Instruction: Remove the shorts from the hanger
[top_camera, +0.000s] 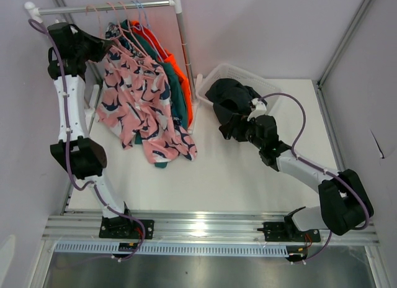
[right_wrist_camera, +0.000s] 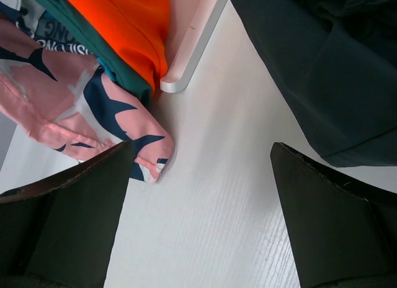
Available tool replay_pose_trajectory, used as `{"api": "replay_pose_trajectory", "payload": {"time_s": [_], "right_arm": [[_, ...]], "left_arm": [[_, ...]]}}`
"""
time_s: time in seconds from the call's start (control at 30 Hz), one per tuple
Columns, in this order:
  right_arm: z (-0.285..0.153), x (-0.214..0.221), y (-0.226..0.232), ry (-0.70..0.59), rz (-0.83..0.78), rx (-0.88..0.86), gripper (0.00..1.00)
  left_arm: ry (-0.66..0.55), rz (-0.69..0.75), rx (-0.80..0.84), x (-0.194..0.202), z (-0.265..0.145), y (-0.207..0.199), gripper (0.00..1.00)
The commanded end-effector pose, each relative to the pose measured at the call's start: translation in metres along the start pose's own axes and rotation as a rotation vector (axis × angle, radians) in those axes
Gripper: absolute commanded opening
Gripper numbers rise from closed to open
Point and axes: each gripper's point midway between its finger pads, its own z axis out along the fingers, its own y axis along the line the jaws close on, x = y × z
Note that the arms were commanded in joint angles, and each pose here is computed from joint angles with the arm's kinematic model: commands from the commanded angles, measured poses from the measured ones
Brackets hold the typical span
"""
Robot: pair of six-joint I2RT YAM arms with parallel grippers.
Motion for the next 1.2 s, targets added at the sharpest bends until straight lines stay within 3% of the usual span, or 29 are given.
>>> {"api": "replay_pose_trajectory", "payload": {"time_s": [0.0, 0.1, 0.37, 0.57, 0.83, 0.97, 1.17], "right_arm": [[-0.009, -0.012, 0.008, -0.042, -0.003, -0.016, 0.99], [-0.012, -0.013, 0.008, -0.044, -0.006, -0.012, 0.99], [-0.013, -0.008, 0.005, -0.038, -0.006, -0.009, 0.99], [-0.01, -0.005, 0.004, -0.03, -0.005, -0.006, 0.99], [-0.01, -0.007, 0.007, -0.036, -0.01, -0.016, 0.99], [-0.01, -0.005, 0.004, -0.032, -0.021, -0.008, 0.99], [-0.003, 0.001, 0.002, -0.017, -0.017, -0.01, 0.99]], "left_arm": [[0.017, 0.037, 0.029, 0.005, -0.009, -0.011, 0.0], [0.039, 0.056, 0.029, 0.012, -0.008, -0.013, 0.0], [-0.041, 0.149, 0.125, -0.006, -0.036, -0.065, 0.0], [-0.066, 0.141, 0.172, -0.011, -0.043, -0.081, 0.0], [-0.085, 0.024, 0.104, -0.019, 0.005, -0.055, 0.0], [-0.158, -0.021, 0.076, -0.033, 0.012, -0.049, 0.0], [-0.154, -0.051, 0.007, -0.028, 0.023, -0.027, 0.04]]}}
